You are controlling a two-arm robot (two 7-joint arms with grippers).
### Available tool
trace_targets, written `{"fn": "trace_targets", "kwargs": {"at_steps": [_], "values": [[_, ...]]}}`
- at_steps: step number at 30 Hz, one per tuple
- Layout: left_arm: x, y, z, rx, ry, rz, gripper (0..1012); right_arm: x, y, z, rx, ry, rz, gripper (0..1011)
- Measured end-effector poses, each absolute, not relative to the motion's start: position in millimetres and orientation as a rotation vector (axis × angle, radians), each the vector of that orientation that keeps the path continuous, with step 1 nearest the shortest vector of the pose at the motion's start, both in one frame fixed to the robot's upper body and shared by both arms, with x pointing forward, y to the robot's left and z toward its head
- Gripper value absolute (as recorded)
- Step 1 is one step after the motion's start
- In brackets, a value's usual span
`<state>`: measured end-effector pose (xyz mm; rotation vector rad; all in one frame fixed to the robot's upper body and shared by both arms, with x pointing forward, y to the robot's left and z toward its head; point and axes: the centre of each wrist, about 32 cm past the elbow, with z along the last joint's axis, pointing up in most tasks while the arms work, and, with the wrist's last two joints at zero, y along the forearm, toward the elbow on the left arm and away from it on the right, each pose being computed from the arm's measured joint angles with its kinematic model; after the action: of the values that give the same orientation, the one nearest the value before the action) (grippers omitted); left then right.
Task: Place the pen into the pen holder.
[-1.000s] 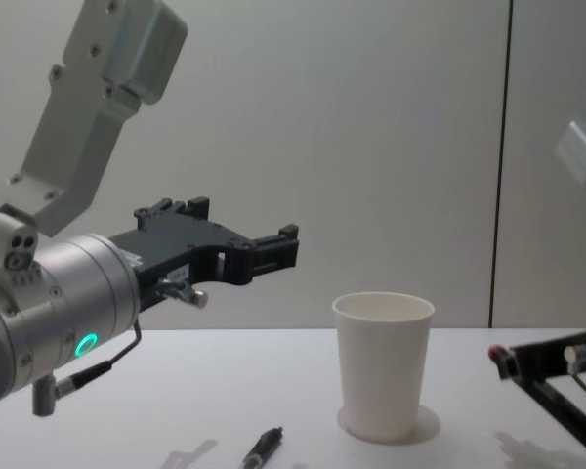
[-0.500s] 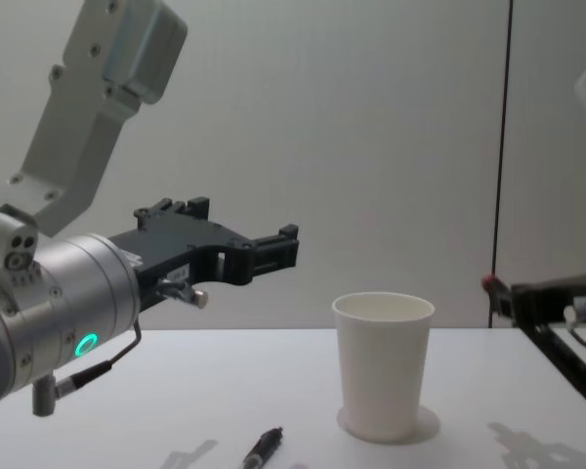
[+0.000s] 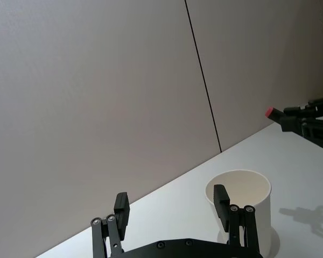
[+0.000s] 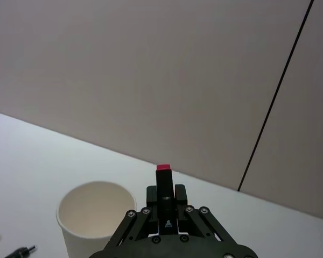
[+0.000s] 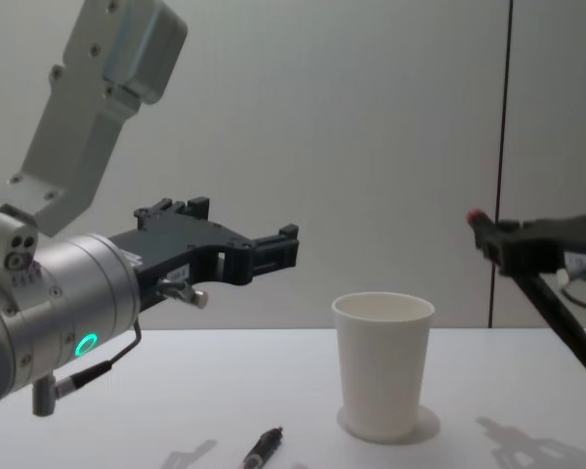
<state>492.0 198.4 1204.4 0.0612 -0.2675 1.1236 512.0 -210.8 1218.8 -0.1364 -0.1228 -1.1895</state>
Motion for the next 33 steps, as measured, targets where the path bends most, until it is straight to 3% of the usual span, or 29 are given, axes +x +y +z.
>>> {"fn": "trace_targets", "kwargs": {"at_steps": [13, 33], "values": [[492, 198, 1204, 0.061, -0.268, 1.124, 1003, 527, -216, 1213, 0.003, -0.289, -1.095, 177], [492, 198, 1204, 0.061, -0.267, 1.124, 1003, 574, -221, 1203, 0.176, -0.495, -0.838, 177]]}}
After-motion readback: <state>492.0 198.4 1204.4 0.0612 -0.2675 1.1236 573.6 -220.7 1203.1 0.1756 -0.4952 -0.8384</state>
